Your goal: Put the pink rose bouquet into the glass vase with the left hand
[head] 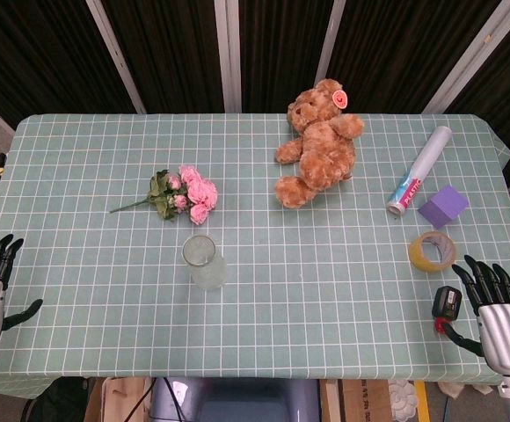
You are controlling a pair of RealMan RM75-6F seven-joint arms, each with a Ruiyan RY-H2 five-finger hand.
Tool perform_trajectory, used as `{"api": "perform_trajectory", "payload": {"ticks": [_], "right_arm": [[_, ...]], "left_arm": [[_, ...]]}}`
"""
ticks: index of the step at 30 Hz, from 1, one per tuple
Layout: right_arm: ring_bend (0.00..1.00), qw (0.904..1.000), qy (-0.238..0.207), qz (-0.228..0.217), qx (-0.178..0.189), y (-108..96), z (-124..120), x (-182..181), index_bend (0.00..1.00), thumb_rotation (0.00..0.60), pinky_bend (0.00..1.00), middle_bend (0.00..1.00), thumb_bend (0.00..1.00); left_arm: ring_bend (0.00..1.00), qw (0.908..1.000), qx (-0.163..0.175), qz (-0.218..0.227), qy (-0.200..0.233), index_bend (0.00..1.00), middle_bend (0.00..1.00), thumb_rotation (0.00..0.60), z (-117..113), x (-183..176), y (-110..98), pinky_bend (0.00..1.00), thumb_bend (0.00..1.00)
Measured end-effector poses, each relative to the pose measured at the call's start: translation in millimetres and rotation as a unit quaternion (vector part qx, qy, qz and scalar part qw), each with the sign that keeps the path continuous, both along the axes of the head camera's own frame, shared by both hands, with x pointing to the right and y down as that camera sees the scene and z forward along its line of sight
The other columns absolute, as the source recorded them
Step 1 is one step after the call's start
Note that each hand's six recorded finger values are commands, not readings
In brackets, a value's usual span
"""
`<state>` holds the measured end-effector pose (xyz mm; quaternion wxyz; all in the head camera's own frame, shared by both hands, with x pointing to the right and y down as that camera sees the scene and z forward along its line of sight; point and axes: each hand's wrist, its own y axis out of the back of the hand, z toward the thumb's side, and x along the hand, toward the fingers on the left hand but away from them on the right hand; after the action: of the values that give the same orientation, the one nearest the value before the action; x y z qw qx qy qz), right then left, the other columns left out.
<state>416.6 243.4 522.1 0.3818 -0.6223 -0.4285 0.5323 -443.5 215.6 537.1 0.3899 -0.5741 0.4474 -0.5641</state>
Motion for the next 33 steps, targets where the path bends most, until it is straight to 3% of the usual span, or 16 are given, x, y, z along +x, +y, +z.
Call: {"api": "perform_trajectory", "payload": {"ticks": [12,25,33], "right_arm": [[0.09,1.0000,0.001,0.000,0.001,1,-1,0,0.13,0.600,0.00,0.08,0.20],[0.09,1.0000,0.002,0.004,-0.001,1,0,3,0.14,0.600,0.00,0.08,0.20],[0.09,0.9999,0.005,0.008,0.001,1,-1,7,0.14,0.600,0.00,0.08,0.20]], "left_arm": [[0.04,1.0000,0.003,-0.001,0.005,0.10,0.04,0.600,-3,0,1,0.09,0.19],[0.04,0.9999,-0.007,-0.013,0.000,0.10,0.04,0.600,9,-5,-6,0.10,0.19],[0.04,0.9991,-0.020,-0.036,0.005,0.09,0.02,0.600,25,-6,-29,0.09,0.17]]}}
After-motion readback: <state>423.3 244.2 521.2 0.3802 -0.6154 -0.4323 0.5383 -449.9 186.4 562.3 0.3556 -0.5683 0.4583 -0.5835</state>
